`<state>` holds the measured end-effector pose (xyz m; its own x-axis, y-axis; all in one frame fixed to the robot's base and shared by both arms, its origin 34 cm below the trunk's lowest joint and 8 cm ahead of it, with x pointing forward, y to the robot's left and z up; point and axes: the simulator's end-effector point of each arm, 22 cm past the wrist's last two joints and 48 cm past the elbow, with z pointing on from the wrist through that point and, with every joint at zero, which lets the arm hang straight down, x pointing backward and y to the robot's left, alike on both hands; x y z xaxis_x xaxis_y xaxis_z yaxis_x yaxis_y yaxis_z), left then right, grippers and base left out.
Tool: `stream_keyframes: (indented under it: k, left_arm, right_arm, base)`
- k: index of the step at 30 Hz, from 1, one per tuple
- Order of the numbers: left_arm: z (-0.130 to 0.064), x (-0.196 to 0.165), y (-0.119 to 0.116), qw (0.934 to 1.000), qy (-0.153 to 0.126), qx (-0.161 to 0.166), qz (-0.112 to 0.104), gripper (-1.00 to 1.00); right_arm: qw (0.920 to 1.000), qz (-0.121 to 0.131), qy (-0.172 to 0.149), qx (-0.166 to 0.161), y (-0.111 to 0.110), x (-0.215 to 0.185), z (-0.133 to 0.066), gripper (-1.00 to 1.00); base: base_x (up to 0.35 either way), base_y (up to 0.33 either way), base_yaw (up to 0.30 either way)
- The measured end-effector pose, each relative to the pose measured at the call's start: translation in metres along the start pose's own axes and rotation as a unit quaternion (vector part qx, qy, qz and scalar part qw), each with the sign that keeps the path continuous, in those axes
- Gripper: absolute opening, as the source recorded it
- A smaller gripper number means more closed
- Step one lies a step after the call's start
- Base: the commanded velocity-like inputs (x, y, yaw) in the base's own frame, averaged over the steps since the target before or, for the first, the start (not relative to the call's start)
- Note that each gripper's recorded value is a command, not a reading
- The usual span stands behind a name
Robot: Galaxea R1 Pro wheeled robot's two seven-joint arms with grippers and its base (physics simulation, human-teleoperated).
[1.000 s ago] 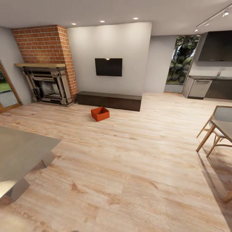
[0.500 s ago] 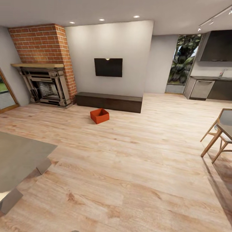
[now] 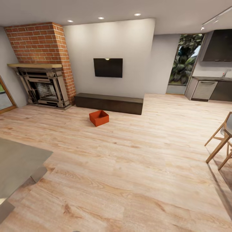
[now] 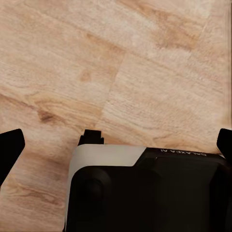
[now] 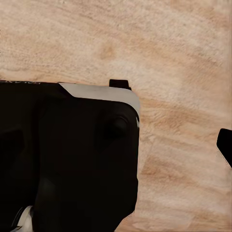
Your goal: Move the two storage containers from the living room to the garage. In the garage, place one container on the floor and stack the other container on top of it (either order is fine).
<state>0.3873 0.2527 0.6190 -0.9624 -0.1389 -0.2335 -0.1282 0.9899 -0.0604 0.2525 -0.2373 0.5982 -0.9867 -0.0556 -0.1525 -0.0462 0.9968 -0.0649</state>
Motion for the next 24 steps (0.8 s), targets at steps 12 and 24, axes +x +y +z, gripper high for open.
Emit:
stream_keyframes:
  k: [12, 24]
  left_arm:
    - [0.0, 0.0, -0.002, 1.0, 0.0, 0.001, 0.0, 1.0]
    - [0.0, 0.003, -0.011, 1.0, 0.003, 0.008, -0.001, 1.0]
  right_arm:
    - [1.0, 0.0, 0.0, 0.0, 0.0, 0.0, 0.0, 1.0]
    - [1.0, 0.0, 0.0, 0.0, 0.0, 0.0, 0.0, 1.0]
  base:
    - [0.322, 0.0, 0.0]
    - [0.322, 0.0, 0.0]
